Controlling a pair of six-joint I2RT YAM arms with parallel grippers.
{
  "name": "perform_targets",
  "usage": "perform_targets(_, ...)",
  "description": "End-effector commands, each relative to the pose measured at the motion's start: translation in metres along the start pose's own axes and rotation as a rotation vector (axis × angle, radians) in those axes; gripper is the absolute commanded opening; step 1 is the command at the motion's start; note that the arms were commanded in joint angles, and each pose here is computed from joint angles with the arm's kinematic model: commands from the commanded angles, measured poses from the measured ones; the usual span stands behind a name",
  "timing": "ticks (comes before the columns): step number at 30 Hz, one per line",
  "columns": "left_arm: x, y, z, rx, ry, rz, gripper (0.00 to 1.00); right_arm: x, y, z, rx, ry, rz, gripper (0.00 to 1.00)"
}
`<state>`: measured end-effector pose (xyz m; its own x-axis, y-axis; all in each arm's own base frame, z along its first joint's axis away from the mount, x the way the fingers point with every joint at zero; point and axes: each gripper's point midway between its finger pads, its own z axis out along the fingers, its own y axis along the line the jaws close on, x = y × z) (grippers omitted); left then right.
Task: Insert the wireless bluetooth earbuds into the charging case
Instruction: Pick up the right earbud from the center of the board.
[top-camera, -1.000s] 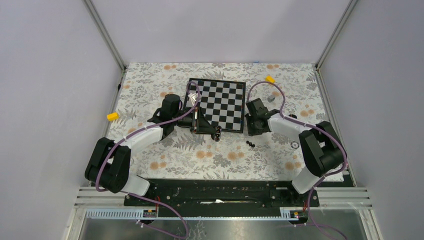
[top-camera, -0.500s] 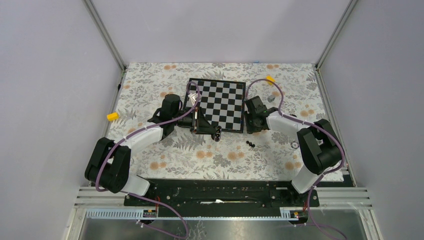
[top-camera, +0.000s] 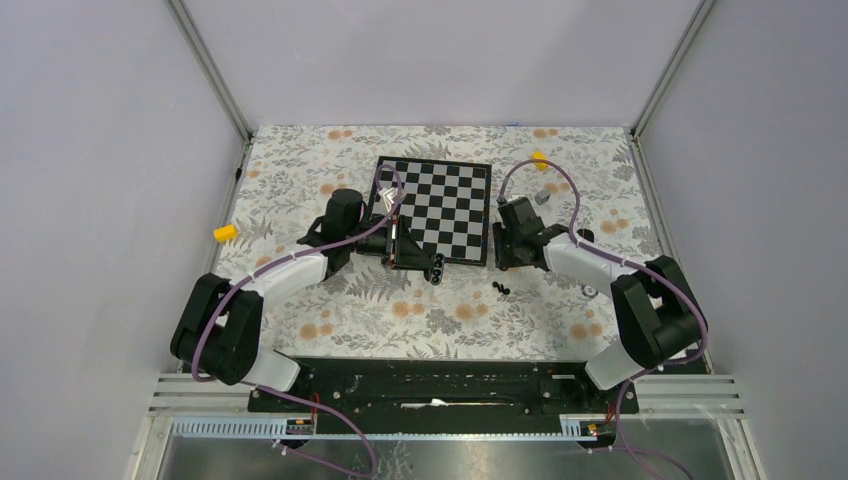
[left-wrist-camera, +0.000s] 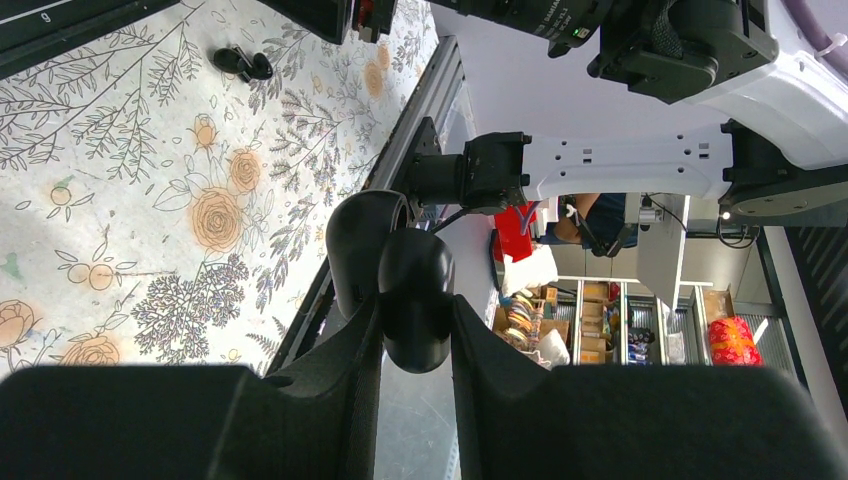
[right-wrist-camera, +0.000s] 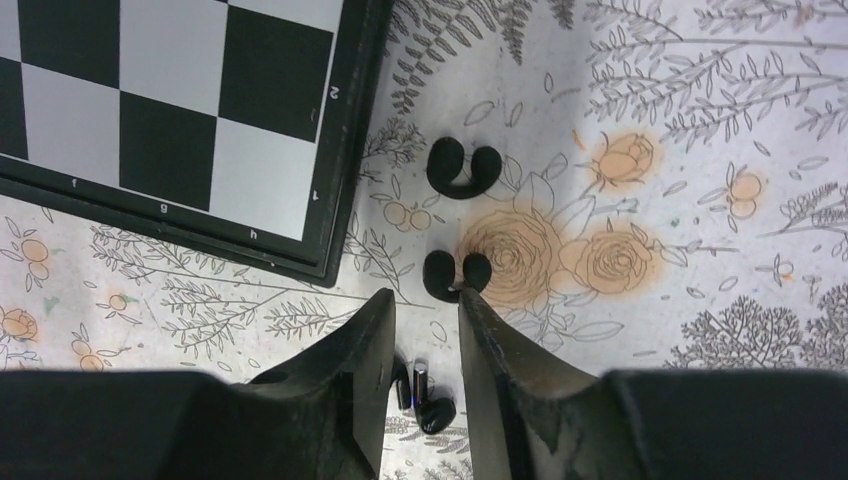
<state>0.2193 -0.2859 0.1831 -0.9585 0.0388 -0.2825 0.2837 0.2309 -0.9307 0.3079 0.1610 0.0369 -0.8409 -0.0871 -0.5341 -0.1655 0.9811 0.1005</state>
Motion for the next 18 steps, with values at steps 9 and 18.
perform_targets(9, -0.013, -0.016, 0.003, 0.037, -0.018, 0.085, 0.08, 0.013, -0.006, 0.004, 0.002, -0.012, 0.241, 0.32)
perform_targets(18, -0.011, -0.016, 0.003, 0.034, -0.020, 0.086, 0.08, 0.013, -0.019, 0.014, 0.085, -0.016, 0.240, 0.32)
